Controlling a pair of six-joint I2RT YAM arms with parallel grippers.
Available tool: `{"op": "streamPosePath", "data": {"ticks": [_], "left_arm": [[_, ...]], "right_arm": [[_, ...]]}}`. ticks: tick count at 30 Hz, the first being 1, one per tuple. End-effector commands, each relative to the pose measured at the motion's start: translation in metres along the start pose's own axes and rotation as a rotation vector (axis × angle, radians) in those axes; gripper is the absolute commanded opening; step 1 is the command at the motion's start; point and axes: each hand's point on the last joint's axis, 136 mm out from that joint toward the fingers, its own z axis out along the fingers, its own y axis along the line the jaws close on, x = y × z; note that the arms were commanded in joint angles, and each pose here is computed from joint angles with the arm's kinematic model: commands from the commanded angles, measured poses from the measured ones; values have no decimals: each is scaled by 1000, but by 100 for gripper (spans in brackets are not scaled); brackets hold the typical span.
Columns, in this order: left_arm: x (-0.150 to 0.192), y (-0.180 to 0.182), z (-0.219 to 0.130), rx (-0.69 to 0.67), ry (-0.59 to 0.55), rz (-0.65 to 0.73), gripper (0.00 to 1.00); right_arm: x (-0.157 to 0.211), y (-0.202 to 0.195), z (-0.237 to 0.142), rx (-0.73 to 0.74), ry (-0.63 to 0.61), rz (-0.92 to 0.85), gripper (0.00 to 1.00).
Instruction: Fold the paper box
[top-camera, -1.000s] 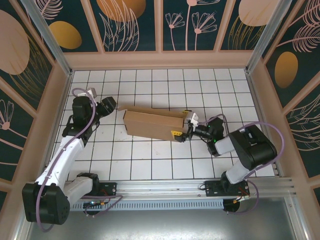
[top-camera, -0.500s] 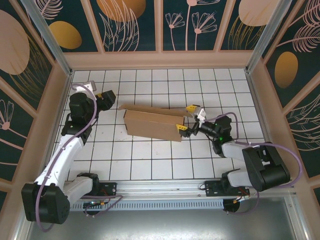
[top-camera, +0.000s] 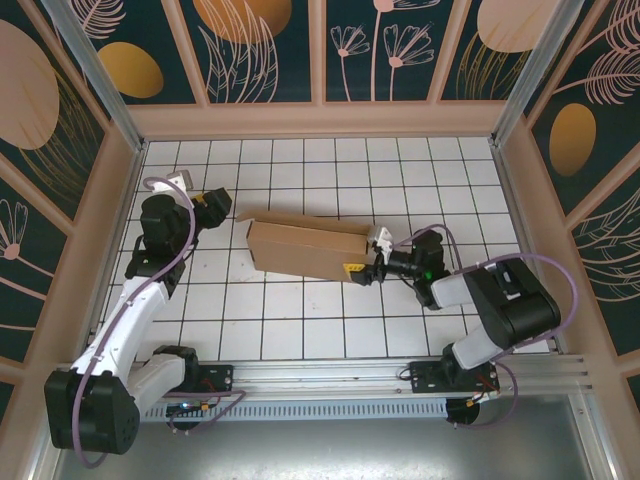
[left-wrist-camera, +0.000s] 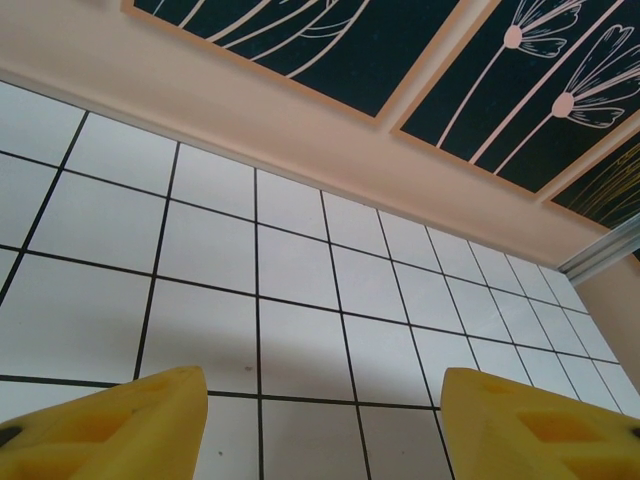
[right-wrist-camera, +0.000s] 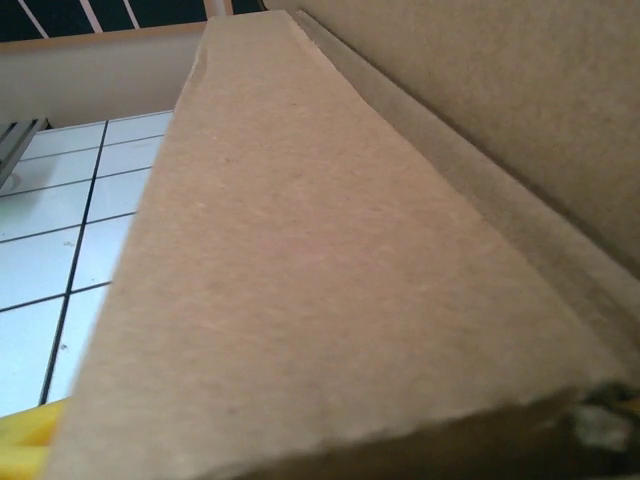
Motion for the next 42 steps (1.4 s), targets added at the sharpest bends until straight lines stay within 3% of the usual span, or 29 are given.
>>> {"op": "streamPosePath", "data": {"ticks": [1,8,21,29,31,42], "left_arm": [[-16,-14,-2,46,-41,-11,63],[-19,-20,2,75,-38,-25,61],[-8,-12,12,55,3,-9,60],[-7,-11,13,55,2,-3,61],[-9,-12,13,58,-1,-5,62],[-19,-14,7,41,-32,13,67]], "right_arm": [[-16,-11,5,-63,-45,-76,67],[-13,-34,15,-136,-11,-92,55],[-4,-84,18,-231,33,-63,55],[-6,-85,14,-173,11,-93,81],[-9,-85,11,-143,-7,-97,99],[-56,-100,-30,-6,-170,-100,99]]}}
